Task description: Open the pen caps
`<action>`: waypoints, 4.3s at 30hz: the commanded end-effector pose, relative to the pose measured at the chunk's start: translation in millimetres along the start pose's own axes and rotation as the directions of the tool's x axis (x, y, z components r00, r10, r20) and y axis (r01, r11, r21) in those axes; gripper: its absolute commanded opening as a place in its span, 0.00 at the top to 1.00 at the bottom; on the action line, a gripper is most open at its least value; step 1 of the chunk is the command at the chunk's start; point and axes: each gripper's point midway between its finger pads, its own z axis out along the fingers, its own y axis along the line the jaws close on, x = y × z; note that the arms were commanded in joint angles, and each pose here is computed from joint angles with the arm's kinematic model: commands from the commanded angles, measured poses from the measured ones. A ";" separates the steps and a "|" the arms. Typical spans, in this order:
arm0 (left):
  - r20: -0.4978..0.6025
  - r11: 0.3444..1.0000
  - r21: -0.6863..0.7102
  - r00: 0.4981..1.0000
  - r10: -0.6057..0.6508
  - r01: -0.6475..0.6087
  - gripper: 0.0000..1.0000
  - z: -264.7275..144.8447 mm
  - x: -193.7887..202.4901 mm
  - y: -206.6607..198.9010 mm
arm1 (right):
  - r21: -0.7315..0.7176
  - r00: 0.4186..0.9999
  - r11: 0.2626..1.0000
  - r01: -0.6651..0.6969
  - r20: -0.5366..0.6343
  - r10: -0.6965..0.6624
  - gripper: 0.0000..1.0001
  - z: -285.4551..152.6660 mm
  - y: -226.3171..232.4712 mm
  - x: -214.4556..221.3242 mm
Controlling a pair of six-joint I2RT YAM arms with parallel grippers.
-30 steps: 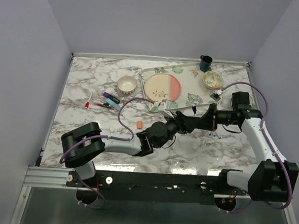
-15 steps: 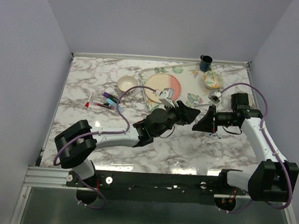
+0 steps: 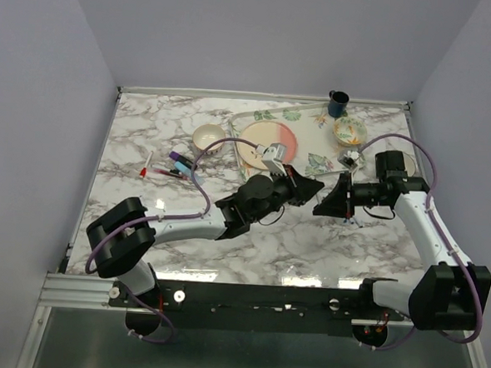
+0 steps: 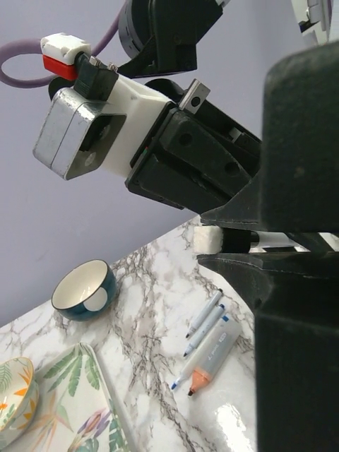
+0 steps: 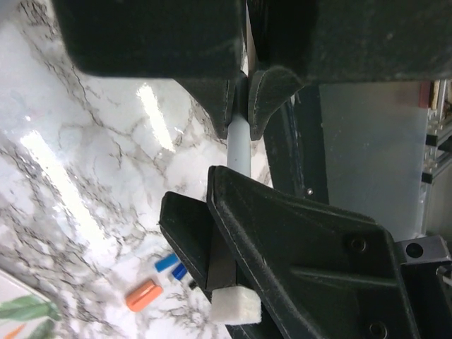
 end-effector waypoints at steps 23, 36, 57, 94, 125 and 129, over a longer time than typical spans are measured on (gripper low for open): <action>0.539 0.899 -0.428 0.824 0.176 0.088 1.00 -137.0 -194.3 107.6 | -0.004 0.971 0.995 0.098 -0.219 -0.097 0.99 18.4 3.3 22.3; 0.309 0.818 -0.570 0.942 0.132 0.073 1.00 -186.7 -125.6 172.9 | 0.488 0.889 0.830 0.269 -0.457 -0.019 0.99 -18.1 -100.7 55.0; 0.055 0.618 -0.786 0.997 0.049 0.013 0.91 -257.8 -18.7 274.4 | 0.714 0.896 0.701 0.006 -0.315 0.313 0.91 -73.3 -155.1 88.3; -0.099 0.713 -0.701 0.991 -0.087 -0.007 0.70 -219.8 27.8 277.8 | 0.683 0.873 0.727 -0.066 -0.314 0.373 0.67 -73.6 -155.1 102.0; 0.071 0.441 -0.897 0.994 0.078 0.029 0.01 -233.3 -112.7 296.2 | 0.616 0.962 0.784 0.078 -0.254 0.104 0.67 -71.4 -123.4 45.8; 0.050 0.356 -0.934 0.998 0.034 0.035 0.02 -233.4 -124.8 316.4 | 0.608 0.964 0.789 0.082 -0.248 0.091 0.67 -70.4 -120.4 43.2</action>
